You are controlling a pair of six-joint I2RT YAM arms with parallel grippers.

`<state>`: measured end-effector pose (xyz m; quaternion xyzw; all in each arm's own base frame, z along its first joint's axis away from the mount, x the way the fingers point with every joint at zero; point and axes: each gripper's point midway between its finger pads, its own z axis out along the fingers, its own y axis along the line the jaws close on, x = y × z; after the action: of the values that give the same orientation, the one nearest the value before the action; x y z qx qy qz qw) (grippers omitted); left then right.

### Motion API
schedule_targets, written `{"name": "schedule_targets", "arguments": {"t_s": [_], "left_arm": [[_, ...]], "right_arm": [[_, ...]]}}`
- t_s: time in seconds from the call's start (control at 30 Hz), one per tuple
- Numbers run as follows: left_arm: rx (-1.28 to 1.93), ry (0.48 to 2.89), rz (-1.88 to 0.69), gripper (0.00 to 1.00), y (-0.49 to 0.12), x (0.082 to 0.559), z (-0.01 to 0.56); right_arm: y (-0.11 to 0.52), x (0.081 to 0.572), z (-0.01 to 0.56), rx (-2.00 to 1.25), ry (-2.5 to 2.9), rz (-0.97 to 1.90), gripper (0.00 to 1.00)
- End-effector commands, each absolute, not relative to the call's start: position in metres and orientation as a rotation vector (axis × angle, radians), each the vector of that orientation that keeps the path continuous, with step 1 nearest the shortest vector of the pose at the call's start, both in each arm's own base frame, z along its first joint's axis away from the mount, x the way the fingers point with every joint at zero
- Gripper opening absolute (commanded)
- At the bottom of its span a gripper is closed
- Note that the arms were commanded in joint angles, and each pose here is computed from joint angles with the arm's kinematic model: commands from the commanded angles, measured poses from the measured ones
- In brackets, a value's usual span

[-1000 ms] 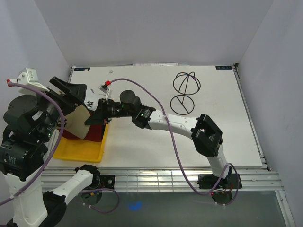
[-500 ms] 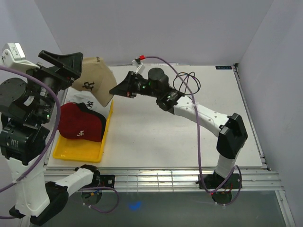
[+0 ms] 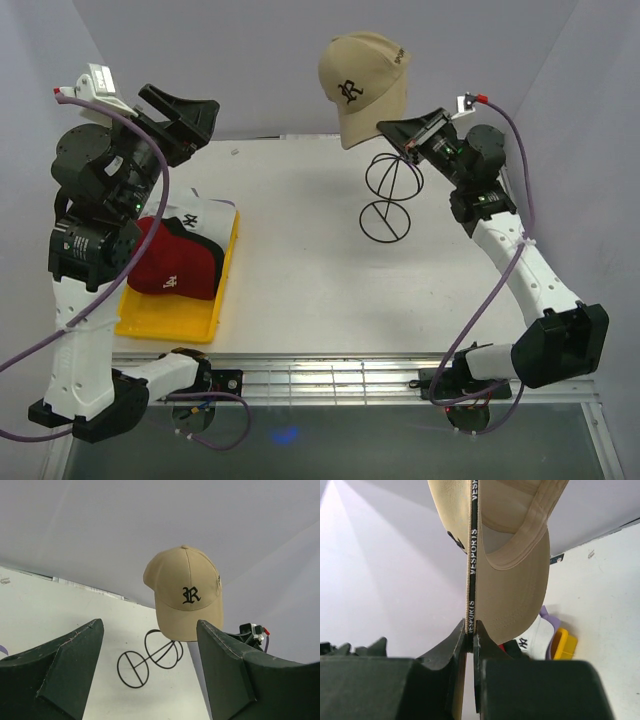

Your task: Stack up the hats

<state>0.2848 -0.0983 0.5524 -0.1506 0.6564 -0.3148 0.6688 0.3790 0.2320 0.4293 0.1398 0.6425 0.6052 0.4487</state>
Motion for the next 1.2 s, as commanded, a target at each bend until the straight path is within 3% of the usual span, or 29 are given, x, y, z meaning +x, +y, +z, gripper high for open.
{"name": "schedule_targets", "arguments": {"t_s": [0.0,0.37,1.17], "left_arm": [[-0.295,1.461,-0.762,0.85,-0.106,0.277,0.559],[-0.289,1.502,-0.753,0.86,-0.108,0.279,0.540],[-0.298,1.549,-0.728,0.86,-0.106,0.276,0.515]], "right_arm": [[0.205,0.370,0.433,0.463,1.498,1.622,0.08],[0.153,0.346,0.400,0.677,1.399,1.633,0.08],[0.137,0.311,0.317,0.783,1.433,1.737,0.08]]}}
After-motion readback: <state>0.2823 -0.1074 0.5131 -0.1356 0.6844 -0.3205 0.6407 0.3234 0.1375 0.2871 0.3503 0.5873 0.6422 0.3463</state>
